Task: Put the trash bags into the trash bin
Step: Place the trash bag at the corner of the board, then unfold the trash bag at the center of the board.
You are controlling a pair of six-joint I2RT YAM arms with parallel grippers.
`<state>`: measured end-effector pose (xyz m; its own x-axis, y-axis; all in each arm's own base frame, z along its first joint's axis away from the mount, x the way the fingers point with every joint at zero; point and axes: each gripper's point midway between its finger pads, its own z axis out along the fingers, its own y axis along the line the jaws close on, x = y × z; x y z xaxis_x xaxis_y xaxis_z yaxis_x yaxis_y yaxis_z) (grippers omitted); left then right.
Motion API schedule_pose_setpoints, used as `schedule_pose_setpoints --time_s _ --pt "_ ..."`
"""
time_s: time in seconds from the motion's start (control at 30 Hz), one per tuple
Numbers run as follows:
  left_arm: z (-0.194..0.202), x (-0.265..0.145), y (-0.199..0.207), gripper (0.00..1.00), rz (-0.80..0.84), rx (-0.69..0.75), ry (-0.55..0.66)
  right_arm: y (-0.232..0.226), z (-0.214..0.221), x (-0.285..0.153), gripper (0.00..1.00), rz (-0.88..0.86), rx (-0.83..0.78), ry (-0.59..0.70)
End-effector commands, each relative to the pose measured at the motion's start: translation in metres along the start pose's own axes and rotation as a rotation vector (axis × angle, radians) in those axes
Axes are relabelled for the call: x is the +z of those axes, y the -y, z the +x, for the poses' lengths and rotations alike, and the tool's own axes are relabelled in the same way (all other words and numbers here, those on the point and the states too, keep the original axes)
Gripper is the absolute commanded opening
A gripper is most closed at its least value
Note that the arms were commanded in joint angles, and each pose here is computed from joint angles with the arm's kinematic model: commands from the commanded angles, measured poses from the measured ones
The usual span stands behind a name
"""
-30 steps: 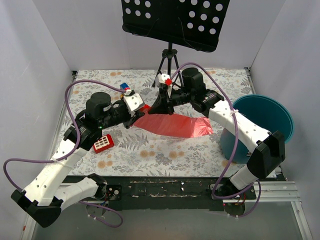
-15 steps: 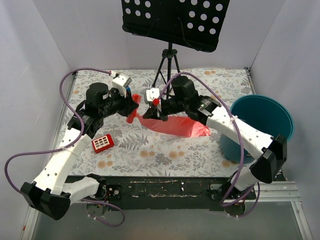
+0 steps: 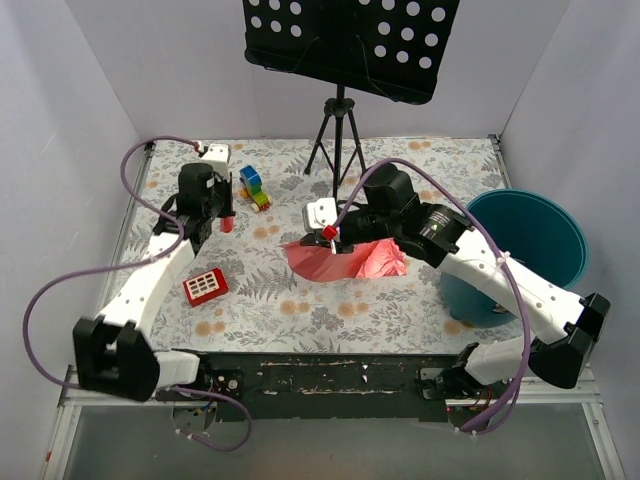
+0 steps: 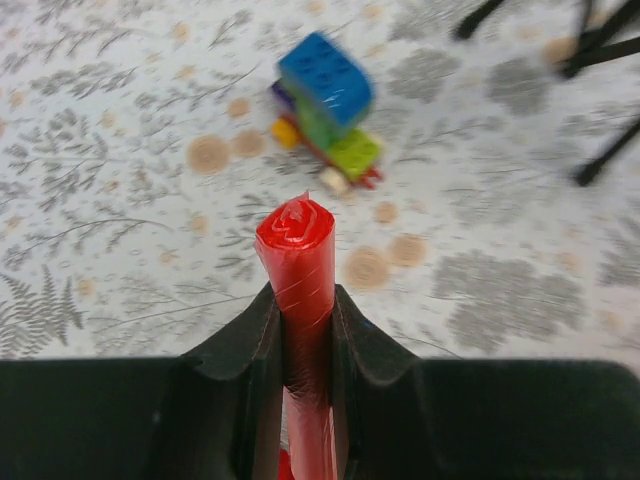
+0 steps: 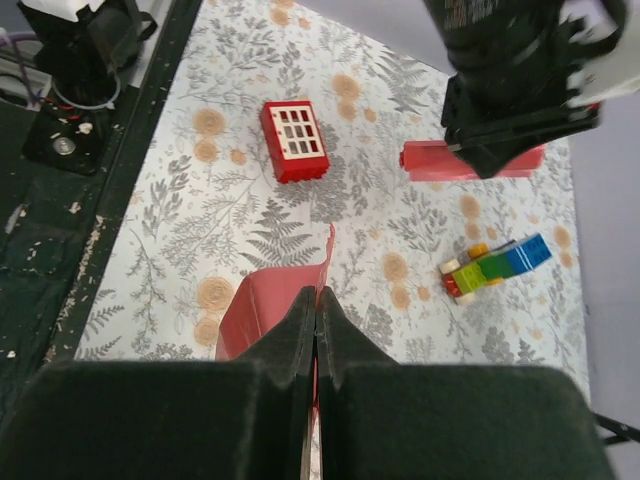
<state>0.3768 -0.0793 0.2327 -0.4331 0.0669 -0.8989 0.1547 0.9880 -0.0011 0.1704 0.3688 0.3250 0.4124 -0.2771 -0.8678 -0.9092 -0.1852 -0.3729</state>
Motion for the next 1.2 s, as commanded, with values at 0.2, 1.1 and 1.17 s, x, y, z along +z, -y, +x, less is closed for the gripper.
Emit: schedule_pose_setpoints --time_s 0.2,1.1,1.17 --pt "0.03 0.152 -0.172 0.0 -0.37 0.062 -0.194 0.067 -0.075 -0.055 0.01 0.362 -0.027 0.09" --pt "-0.032 -0.022 -0.016 0.98 0.649 -0.068 0.116 0.206 -0.239 -0.114 0.01 0.861 -0.112 0.541" --pt "-0.008 -0.055 0.023 0.98 0.876 -0.015 0.098 0.211 -0.249 -0.118 0.01 0.876 -0.129 0.567"
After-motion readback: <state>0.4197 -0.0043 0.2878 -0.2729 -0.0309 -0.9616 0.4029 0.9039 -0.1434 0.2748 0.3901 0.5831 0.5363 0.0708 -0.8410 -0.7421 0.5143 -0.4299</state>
